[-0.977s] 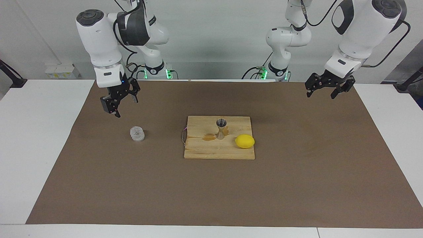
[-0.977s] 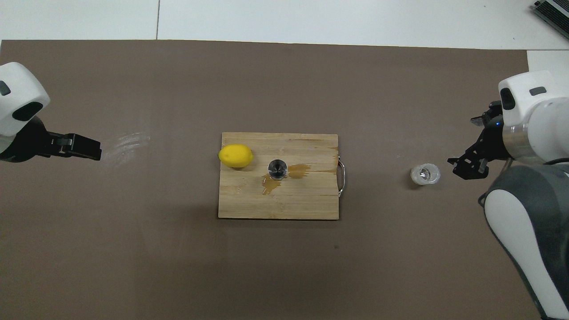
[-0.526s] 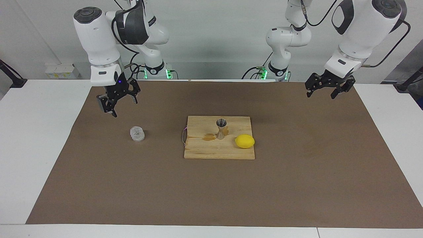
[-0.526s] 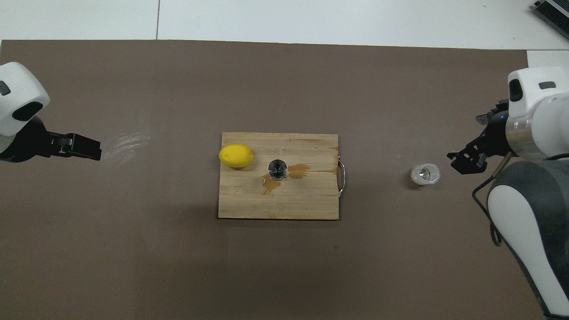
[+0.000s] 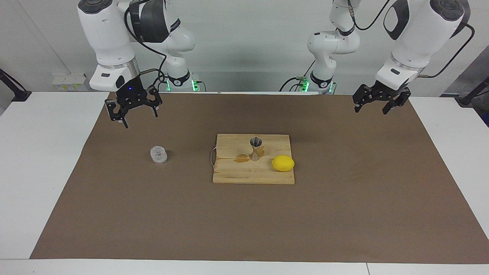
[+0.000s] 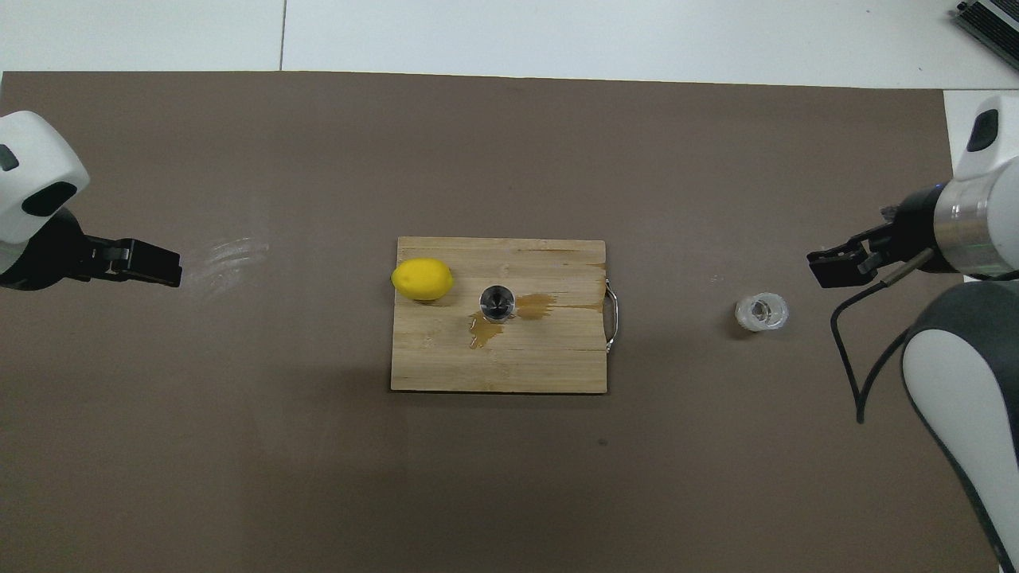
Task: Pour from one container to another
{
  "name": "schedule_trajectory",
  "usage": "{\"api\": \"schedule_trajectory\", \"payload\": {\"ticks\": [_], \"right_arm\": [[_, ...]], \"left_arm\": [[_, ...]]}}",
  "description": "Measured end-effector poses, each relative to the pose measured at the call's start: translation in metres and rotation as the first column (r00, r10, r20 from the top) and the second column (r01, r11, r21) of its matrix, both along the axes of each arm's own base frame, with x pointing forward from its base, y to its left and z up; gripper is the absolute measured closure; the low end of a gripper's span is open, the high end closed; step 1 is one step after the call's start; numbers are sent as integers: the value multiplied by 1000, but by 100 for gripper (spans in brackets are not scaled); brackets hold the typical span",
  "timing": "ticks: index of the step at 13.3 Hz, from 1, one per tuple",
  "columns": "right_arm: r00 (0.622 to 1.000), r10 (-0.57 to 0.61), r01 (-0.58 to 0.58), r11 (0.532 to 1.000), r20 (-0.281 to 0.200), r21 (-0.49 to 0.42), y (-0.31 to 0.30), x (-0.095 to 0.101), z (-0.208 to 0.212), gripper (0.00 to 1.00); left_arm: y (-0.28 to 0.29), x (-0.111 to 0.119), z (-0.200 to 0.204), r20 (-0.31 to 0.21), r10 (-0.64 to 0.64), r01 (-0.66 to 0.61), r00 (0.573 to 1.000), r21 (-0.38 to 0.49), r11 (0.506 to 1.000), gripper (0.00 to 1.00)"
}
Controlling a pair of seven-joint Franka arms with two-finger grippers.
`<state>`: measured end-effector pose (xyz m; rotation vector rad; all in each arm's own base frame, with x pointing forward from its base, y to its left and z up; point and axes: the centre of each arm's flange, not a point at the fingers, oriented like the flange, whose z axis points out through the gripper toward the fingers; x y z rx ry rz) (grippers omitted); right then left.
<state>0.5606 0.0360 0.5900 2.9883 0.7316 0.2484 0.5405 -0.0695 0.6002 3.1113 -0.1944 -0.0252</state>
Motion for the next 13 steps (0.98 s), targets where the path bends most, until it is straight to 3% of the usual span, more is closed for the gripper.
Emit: {"api": "schedule_trajectory", "payload": {"ticks": [3, 8, 11, 13], "right_arm": [[979, -203, 203, 979, 1, 34, 0, -1, 14, 0], [864, -501, 503, 862, -48, 64, 1, -7, 33, 0], [783, -615, 621, 783, -92, 48, 2, -9, 39, 0], [764, -636, 642, 766, -111, 31, 0, -11, 38, 0]], "left_arm": [[0, 0, 0, 0, 0, 0, 1000, 0, 1000, 0], [0, 0, 0, 1, 0, 0, 1000, 0, 1000, 0], [0, 0, 0, 1, 0, 0, 1000, 0, 1000, 0], [0, 0, 0, 1, 0, 0, 1000, 0, 1000, 0]]}}
